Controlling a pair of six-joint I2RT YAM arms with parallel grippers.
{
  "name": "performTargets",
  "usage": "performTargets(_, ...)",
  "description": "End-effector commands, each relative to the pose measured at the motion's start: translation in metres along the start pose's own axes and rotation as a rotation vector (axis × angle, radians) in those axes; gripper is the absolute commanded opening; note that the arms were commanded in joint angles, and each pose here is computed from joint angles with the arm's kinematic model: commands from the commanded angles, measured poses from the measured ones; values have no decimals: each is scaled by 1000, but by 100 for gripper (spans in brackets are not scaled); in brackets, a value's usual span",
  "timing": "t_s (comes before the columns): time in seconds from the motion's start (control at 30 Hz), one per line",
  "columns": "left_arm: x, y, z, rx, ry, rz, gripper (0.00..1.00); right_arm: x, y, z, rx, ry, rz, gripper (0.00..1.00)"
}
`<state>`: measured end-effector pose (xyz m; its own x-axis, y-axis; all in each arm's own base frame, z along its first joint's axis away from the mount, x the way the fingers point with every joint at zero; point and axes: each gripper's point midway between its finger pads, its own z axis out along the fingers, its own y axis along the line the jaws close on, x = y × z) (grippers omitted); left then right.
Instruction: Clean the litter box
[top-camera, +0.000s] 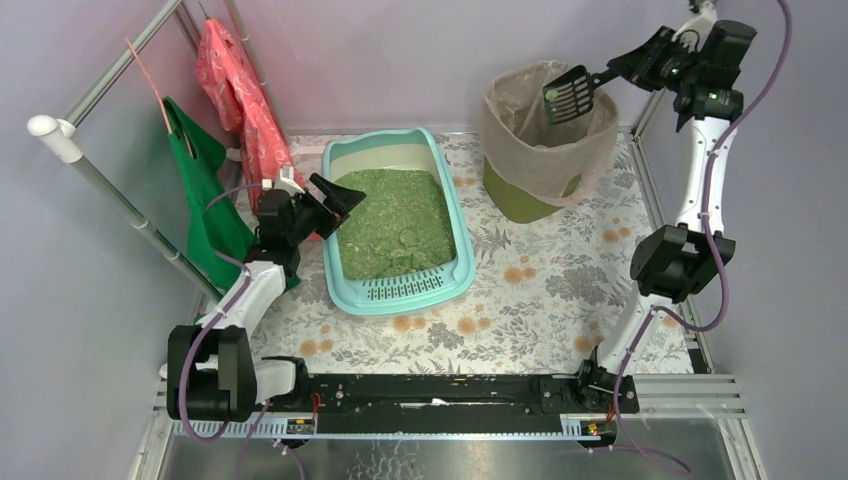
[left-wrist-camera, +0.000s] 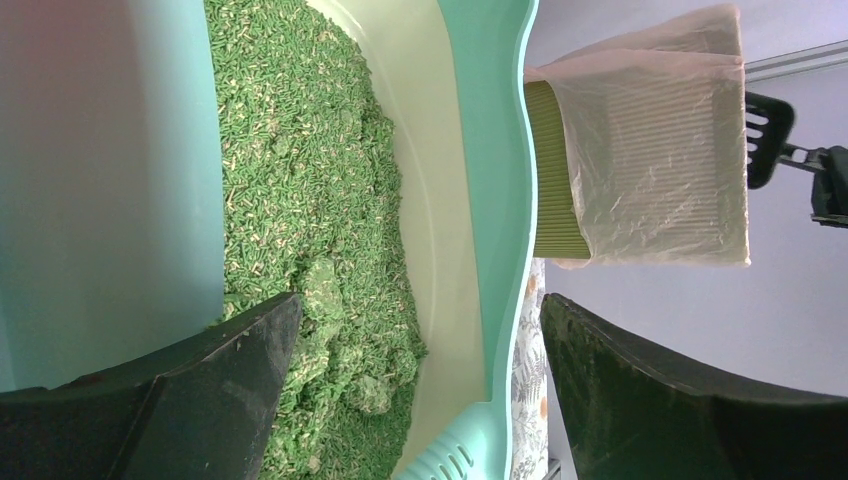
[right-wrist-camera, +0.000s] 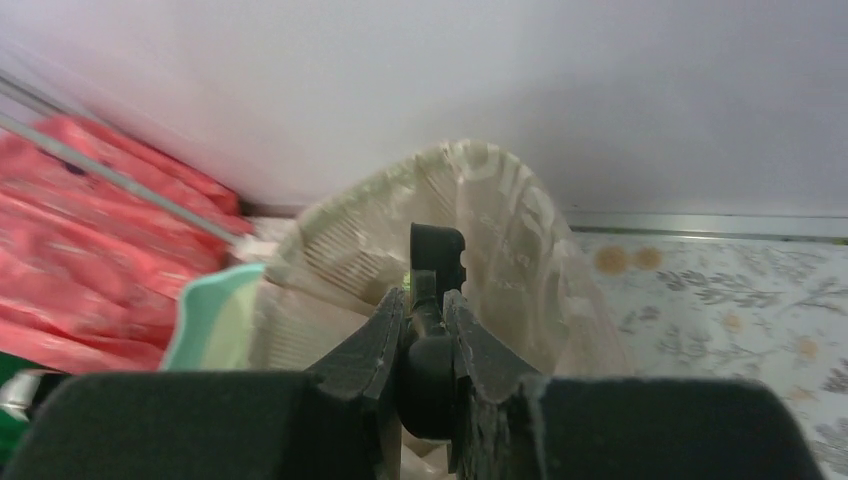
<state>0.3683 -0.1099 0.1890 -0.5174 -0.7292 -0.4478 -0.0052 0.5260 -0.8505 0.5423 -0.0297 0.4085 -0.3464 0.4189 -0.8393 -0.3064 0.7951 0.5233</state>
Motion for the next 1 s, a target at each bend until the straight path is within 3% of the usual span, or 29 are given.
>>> performTargets(0.0, 6, 27, 5, -74, 16, -13, 98, -15, 57, -12, -21, -79, -390, 0)
performTargets(0.57, 11, 29, 6, -65, 27, -21, 98, 7, 118, -9, 52, -126, -760, 0)
performTargets(0.83, 11, 19, 5, -33, 48, -8, 98, -9, 119, -4, 86, -202, -486, 0)
performTargets(0.97, 11, 15, 4, -23, 55, 3, 98, -37, 116, -23, 51, -329, -285, 0)
